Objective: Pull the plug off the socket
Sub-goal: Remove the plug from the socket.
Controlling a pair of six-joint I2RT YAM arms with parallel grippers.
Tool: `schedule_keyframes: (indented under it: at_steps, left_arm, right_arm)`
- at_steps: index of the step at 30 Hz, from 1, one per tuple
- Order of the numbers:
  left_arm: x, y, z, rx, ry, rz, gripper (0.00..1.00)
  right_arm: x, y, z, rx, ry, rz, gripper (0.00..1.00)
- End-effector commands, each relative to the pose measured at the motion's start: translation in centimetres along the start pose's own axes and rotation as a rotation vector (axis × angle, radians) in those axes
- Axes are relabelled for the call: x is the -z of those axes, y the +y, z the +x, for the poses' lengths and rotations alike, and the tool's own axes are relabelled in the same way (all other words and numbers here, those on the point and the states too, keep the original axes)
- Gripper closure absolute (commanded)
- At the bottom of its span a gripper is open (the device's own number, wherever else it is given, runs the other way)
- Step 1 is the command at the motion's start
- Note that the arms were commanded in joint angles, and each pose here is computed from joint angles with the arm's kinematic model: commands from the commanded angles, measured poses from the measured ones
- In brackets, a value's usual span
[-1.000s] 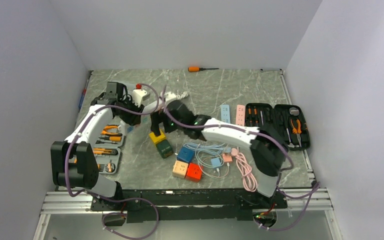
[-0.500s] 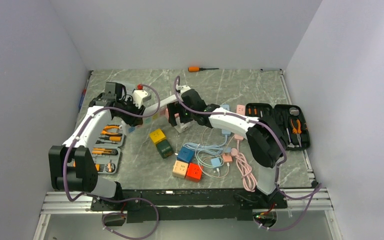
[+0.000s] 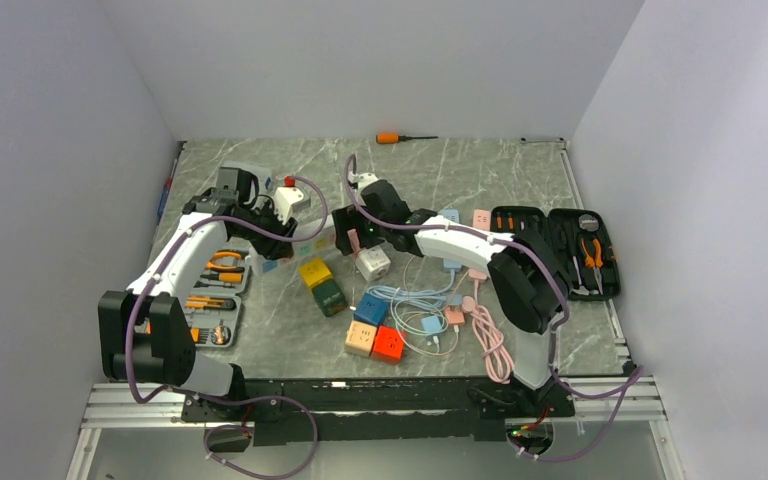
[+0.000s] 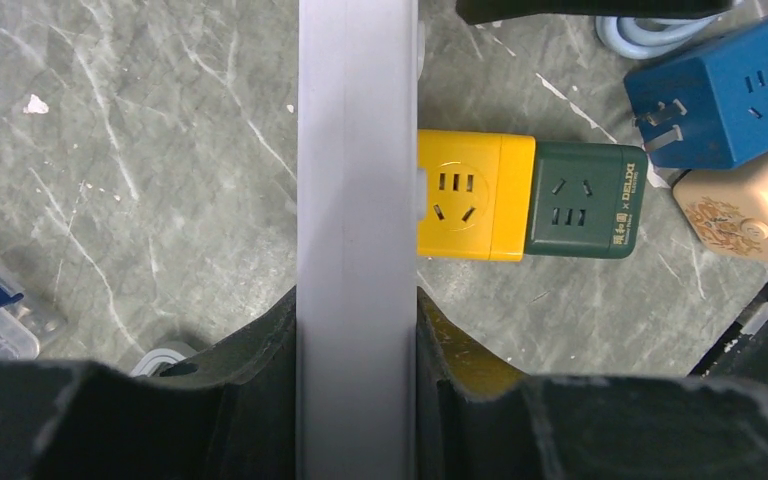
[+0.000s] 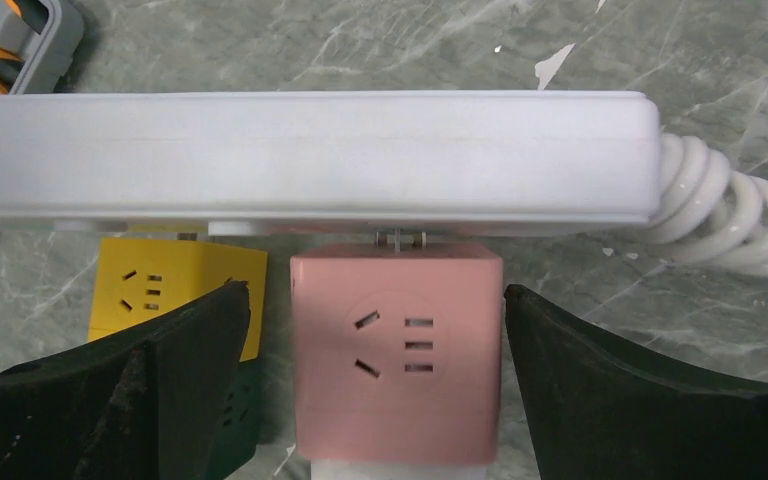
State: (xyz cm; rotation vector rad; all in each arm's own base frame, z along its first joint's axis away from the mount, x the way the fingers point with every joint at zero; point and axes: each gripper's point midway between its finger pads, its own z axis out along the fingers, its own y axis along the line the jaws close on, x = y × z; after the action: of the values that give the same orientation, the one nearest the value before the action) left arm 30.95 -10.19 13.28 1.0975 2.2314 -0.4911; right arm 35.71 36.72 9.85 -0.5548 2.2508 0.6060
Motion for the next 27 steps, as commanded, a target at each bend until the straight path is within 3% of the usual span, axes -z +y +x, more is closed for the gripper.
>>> schedule_keyframes:
  at_steps: [1, 6, 9, 19, 23, 27]
  left_arm:
    - [2.0, -1.0, -5.6, -0.115, -0.209, 0.032, 1.00]
    - [2.4, -1.4, -6.3, -0.117, -0.225, 0.044, 1.00]
    - [2.7, -1.6, -6.5, -0.124, -0.237, 0.043, 1.00]
    - [2.2, -0.2, -6.6, -0.121, -0.221, -0.037, 1.00]
    - [0.9, 2.4, -6.0, -0.105, -0.159, -0.154, 1.00]
    - [0.2, 5.6, -6.0, -0.085, -0.121, -0.280, 1.00]
  right_arm:
    - [-0.8, 1.0, -1.9, -0.005, -0.057, -0.044, 0.00]
    - [-1.7, 0.9, -1.1, -0.011, -0.033, -0.042, 0.03]
    - [-2.2, 0.6, -0.8, -0.007, -0.015, -0.027, 0.12]
    - [-0.7, 0.2, -1.9, -0.005, -0.072, 0.002, 0.66]
    - [0.0, -0.2, -1.6, -0.003, -0.063, 0.023, 0.98]
    - [0.4, -0.7, -0.1, -0.010, -0.039, 0.032, 1.00]
